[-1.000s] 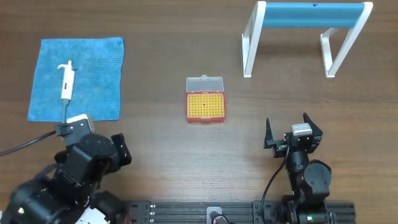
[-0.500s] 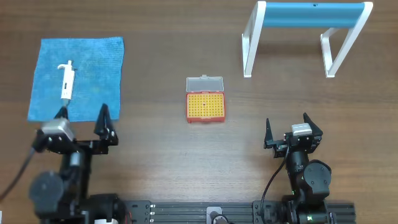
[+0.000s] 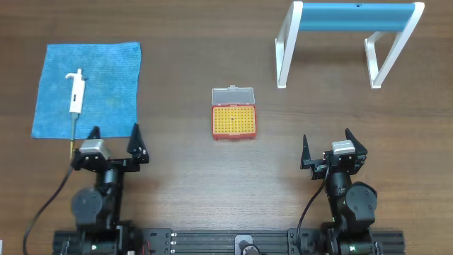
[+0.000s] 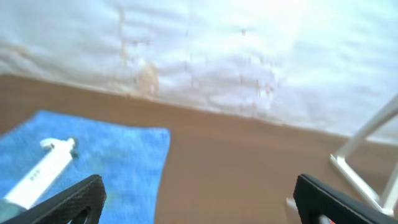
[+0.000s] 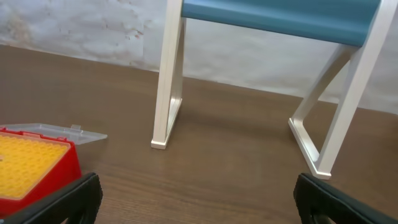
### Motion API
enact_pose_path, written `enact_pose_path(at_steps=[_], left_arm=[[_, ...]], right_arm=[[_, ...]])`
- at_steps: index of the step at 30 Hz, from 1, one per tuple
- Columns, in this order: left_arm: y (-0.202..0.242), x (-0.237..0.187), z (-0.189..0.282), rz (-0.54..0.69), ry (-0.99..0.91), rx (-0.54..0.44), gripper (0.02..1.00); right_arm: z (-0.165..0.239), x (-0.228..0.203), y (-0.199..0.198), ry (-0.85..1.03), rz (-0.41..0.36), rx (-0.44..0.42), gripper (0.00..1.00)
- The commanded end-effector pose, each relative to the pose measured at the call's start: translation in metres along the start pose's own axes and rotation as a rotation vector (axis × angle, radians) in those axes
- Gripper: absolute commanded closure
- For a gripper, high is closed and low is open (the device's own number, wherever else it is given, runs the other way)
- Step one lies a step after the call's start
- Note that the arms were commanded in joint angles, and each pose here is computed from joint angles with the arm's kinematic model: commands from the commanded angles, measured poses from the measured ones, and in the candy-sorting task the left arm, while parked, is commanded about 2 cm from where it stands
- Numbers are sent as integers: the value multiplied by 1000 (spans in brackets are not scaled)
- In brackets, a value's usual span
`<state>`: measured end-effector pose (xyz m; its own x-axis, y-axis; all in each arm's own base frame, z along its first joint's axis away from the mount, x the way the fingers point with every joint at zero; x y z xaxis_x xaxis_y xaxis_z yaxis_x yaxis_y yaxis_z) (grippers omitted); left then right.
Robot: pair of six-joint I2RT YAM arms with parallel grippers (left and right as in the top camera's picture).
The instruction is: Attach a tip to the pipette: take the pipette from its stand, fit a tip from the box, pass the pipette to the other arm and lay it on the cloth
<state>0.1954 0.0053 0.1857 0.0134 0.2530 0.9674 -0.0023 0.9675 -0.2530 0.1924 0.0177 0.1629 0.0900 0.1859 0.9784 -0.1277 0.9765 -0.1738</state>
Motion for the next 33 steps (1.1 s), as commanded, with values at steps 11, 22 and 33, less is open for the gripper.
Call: enact_pose_path(at_steps=[11, 22, 33], left_arm=[[7, -25, -1, 15, 58, 23, 38], [7, -25, -1, 15, 58, 23, 36], [7, -25, -1, 15, 58, 23, 38]], right_arm=[[0, -1, -1, -2, 10, -10, 3], [0, -1, -1, -2, 10, -10, 3], [0, -1, -1, -2, 10, -10, 3]])
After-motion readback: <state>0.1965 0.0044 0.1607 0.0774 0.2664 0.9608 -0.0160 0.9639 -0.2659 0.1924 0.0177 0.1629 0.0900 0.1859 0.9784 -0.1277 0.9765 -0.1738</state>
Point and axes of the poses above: each gripper's point midway between its finger pads, its own z axis back along the fingers, its own y axis along the line the jaws close on, x = y × z, the point moved 5 cm from there along z, back along the fingers, and after that the axes turned 2 degrees about z, right-handed, at the moved point
